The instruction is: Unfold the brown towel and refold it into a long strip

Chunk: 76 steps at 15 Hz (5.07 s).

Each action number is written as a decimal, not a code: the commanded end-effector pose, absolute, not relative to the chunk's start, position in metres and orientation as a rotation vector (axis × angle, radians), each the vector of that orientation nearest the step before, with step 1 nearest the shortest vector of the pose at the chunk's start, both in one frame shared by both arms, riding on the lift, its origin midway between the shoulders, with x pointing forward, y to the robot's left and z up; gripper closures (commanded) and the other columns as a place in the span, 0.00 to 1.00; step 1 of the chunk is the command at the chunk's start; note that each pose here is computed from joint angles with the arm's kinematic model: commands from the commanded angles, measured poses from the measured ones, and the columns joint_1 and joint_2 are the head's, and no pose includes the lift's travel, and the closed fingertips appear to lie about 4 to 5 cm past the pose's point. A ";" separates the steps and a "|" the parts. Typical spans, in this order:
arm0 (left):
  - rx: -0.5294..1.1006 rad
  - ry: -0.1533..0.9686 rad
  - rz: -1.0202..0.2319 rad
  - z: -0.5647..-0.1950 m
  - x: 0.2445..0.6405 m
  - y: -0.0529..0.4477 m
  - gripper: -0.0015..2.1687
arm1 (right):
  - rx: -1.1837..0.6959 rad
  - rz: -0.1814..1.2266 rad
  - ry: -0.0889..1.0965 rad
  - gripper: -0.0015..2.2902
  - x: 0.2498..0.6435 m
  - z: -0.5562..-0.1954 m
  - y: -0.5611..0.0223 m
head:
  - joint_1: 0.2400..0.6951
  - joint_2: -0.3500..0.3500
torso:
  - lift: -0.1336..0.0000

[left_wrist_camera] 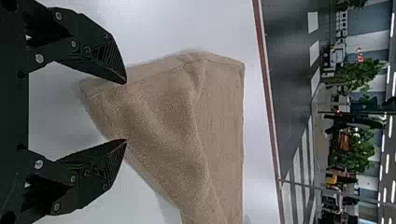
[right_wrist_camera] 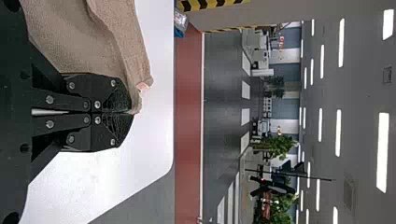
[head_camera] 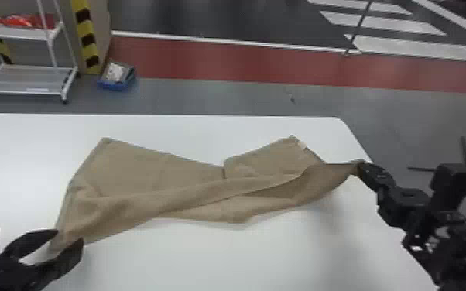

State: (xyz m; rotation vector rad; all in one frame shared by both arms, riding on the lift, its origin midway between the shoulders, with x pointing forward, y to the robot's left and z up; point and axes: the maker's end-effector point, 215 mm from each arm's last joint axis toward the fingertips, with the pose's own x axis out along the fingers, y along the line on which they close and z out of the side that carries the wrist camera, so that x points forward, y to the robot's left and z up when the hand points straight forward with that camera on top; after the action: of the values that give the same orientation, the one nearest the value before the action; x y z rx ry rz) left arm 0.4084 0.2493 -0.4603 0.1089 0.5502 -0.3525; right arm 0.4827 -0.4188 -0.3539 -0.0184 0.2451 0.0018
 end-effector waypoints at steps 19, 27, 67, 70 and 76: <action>0.097 0.266 -0.140 -0.252 0.434 0.324 0.64 | -0.181 0.262 0.169 0.72 0.457 -0.220 -0.375 | 1.00 0.37 | 0.09; 0.077 0.113 0.050 -0.180 0.473 0.387 0.64 | -0.397 0.315 0.297 0.72 0.463 -0.205 -0.406 | 0.93 0.46 | 0.09; -0.115 0.863 -0.079 -0.372 0.496 0.360 0.63 | -0.516 0.648 0.282 0.72 0.581 -0.333 -0.386 | 1.00 0.46 | 0.09; -0.049 0.892 -0.086 -0.378 0.543 0.359 0.63 | -0.564 0.649 0.267 0.72 0.605 -0.352 -0.379 | 1.00 0.46 | 0.09; 0.093 0.834 -0.095 -0.391 0.605 0.358 0.00 | -0.568 0.611 0.238 0.72 0.622 -0.375 -0.373 | 1.00 0.47 | 0.09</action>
State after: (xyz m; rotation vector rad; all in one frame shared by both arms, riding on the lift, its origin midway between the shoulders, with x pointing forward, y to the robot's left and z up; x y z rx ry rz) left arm 0.5976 0.3570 -0.3823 0.0729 0.8452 -0.0884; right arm 0.6220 -0.3777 -0.3696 -0.5696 0.2400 0.6060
